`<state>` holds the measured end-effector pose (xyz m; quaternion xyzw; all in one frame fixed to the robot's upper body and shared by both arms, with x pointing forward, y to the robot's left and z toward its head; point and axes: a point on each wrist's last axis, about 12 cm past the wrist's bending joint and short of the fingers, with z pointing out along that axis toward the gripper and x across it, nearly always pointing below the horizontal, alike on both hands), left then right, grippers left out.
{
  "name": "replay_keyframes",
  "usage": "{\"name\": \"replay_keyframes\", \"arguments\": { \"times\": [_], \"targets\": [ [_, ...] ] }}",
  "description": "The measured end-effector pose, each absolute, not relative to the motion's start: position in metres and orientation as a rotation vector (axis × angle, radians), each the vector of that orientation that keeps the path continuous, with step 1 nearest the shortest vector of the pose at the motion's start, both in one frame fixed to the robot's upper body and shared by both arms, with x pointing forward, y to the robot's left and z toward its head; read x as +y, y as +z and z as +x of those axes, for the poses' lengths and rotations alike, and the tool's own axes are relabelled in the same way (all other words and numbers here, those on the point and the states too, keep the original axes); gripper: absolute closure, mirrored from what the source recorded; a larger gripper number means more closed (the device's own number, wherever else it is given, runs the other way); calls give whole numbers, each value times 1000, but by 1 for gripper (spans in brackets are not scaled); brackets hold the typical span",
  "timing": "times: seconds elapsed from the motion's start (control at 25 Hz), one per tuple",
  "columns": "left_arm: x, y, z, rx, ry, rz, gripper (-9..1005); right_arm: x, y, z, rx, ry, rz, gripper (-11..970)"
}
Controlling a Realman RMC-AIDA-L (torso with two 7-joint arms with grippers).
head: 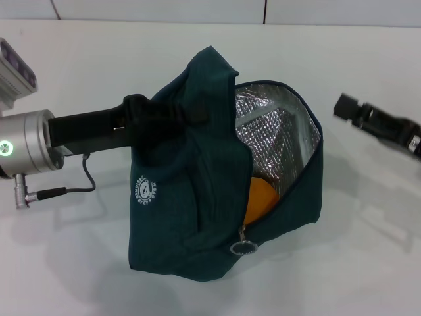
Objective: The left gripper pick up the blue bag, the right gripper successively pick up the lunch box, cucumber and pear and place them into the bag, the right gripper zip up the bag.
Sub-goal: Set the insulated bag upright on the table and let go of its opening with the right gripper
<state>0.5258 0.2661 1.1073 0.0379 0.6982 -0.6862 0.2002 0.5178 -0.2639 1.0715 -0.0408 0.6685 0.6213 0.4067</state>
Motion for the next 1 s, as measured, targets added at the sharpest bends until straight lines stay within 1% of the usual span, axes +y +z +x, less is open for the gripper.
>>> {"name": "replay_keyframes", "arguments": {
  "times": [0.16, 0.36, 0.56, 0.64, 1.0],
  "targets": [
    [266, 1107, 526, 1955, -1917, 107, 960, -259, 1061, 511, 1767, 1626, -26, 311],
    [265, 1107, 526, 1958, -1915, 110, 960, -245, 1054, 517, 1867, 1638, -21, 313],
    [265, 1106, 526, 1962, -1914, 112, 960, -238, 1056, 520, 1881, 1652, -55, 314],
    [265, 1106, 526, 1963, -1913, 111, 960, -237, 1058, 520, 1871, 1671, -57, 325],
    [264, 1106, 526, 1966, -1913, 116, 960, -236, 1064, 516, 1859, 1768, -55, 317]
  ]
}}
